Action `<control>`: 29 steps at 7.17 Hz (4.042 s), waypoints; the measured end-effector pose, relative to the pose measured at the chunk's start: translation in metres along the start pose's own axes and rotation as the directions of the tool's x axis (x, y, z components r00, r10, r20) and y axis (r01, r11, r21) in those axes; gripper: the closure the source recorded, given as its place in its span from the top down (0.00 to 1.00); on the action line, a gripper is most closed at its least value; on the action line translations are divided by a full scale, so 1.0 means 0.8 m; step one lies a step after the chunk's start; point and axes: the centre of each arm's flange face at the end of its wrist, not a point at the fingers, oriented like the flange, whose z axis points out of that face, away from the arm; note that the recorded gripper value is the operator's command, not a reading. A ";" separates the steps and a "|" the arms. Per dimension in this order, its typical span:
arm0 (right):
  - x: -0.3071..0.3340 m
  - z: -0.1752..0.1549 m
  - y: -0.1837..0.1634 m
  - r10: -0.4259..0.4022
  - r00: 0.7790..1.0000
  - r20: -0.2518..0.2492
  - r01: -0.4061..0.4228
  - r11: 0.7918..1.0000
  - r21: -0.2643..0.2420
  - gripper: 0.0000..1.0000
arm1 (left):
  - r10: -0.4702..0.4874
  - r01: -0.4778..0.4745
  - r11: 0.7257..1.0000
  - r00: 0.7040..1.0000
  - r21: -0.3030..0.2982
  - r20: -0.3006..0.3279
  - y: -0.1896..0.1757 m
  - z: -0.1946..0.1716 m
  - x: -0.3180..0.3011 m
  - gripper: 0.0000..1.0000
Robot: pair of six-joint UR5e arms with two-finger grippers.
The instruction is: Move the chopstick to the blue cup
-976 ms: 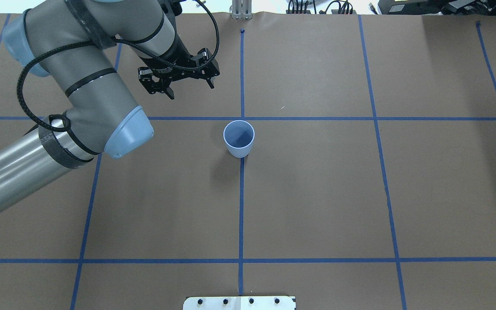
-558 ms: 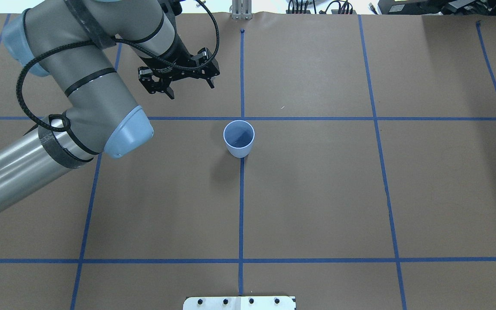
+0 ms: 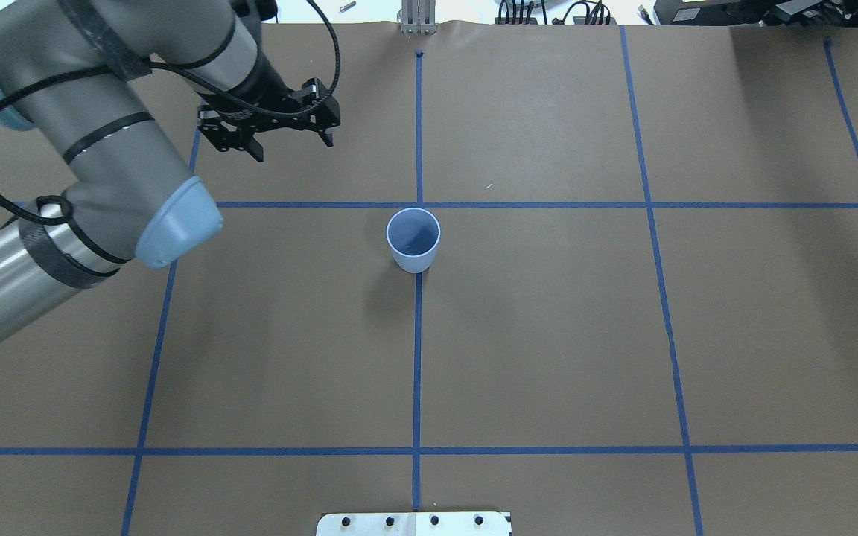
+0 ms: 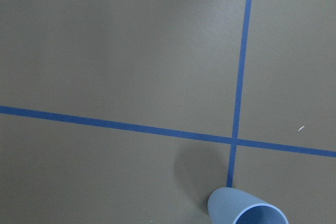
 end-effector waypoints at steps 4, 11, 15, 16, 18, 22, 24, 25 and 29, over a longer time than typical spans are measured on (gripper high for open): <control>-0.363 0.084 0.073 0.202 0.974 0.102 -0.196 0.978 -0.064 0.00 | 0.122 -0.123 0.992 0.990 0.019 0.077 -0.033 -0.028 -0.169 0.98; -0.686 0.165 0.295 0.205 0.963 0.173 -0.174 0.969 -0.177 0.00 | 0.193 -0.195 0.981 0.972 -0.002 0.130 -0.040 -0.035 -0.277 0.98; -0.730 0.219 0.354 0.168 0.978 0.124 -0.141 0.969 -0.204 0.00 | 0.188 -0.187 0.982 0.972 -0.014 0.140 -0.041 -0.028 -0.288 0.98; -0.734 0.235 0.357 0.164 0.981 0.105 -0.140 0.968 -0.206 0.00 | 0.187 -0.187 0.982 0.972 -0.015 0.140 -0.040 -0.027 -0.289 0.98; -0.738 0.255 0.364 0.157 0.984 0.082 -0.136 0.966 -0.218 0.00 | 0.186 -0.186 0.982 0.972 -0.015 0.141 -0.041 -0.028 -0.290 0.98; -0.741 0.325 0.364 0.119 0.991 0.055 -0.102 0.965 -0.243 0.00 | 0.187 -0.187 0.982 0.972 -0.014 0.140 -0.040 -0.029 -0.289 0.98; -0.740 0.347 0.357 0.108 0.992 0.064 -0.089 0.966 -0.244 0.99 | 0.186 -0.185 0.983 0.972 -0.016 0.142 -0.039 -0.028 -0.292 0.98; -0.740 0.349 0.356 0.103 0.992 0.068 -0.083 0.967 -0.241 1.00 | 0.185 -0.185 0.983 0.972 -0.016 0.143 -0.039 -0.028 -0.292 0.98; -0.739 0.303 0.346 0.048 0.988 0.146 -0.024 0.986 -0.163 1.00 | 0.185 -0.185 0.983 0.972 -0.015 0.143 -0.040 -0.029 -0.292 0.98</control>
